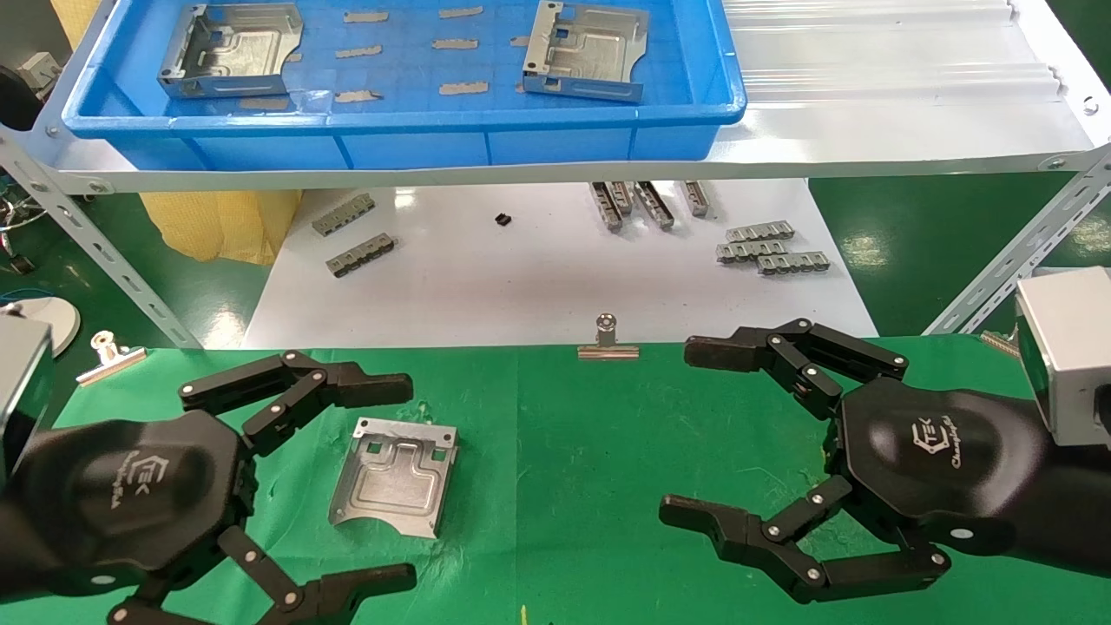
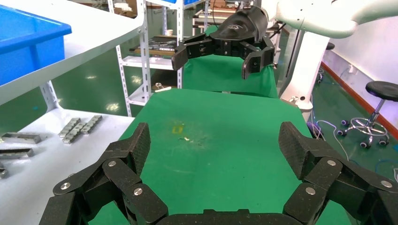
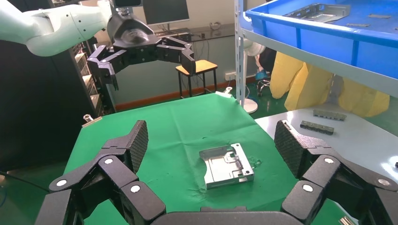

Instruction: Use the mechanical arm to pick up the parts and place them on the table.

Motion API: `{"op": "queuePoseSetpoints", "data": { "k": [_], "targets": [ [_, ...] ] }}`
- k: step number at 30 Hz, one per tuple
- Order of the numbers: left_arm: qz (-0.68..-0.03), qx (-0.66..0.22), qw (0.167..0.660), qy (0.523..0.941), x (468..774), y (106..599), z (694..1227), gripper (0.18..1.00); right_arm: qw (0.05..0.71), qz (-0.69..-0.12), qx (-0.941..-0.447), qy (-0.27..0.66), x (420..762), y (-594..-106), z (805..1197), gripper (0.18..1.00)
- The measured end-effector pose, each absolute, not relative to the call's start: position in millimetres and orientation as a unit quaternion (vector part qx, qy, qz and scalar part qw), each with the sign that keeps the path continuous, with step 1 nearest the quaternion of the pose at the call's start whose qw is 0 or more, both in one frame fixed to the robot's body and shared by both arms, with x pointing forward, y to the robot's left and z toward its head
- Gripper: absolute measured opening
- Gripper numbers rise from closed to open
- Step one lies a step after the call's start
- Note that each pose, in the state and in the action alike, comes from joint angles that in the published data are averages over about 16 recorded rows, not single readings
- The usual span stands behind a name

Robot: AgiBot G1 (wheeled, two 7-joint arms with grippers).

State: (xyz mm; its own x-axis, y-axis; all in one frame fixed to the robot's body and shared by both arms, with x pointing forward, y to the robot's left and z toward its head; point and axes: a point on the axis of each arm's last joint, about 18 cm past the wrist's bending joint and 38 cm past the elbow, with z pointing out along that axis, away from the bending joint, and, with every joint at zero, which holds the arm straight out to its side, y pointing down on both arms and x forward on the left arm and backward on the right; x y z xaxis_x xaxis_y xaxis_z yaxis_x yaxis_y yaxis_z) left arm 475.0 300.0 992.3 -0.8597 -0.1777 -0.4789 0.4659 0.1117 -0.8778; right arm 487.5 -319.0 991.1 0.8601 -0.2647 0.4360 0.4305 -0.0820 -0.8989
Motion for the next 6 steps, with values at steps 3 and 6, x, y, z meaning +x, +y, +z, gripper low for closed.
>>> {"op": "queuePoseSetpoints", "data": {
  "k": [3,6],
  "targets": [
    [-0.658,0.102,0.244,0.704,475.2,300.0,992.2,1.001,0.675,-0.258,-0.689,-0.06,487.5,-319.0,991.1,1.0],
    [-0.658,0.102,0.245,0.704,475.3,300.1,992.2,1.001,0.675,-0.258,-0.689,-0.06,487.5,-319.0,991.1,1.0]
  ]
}}
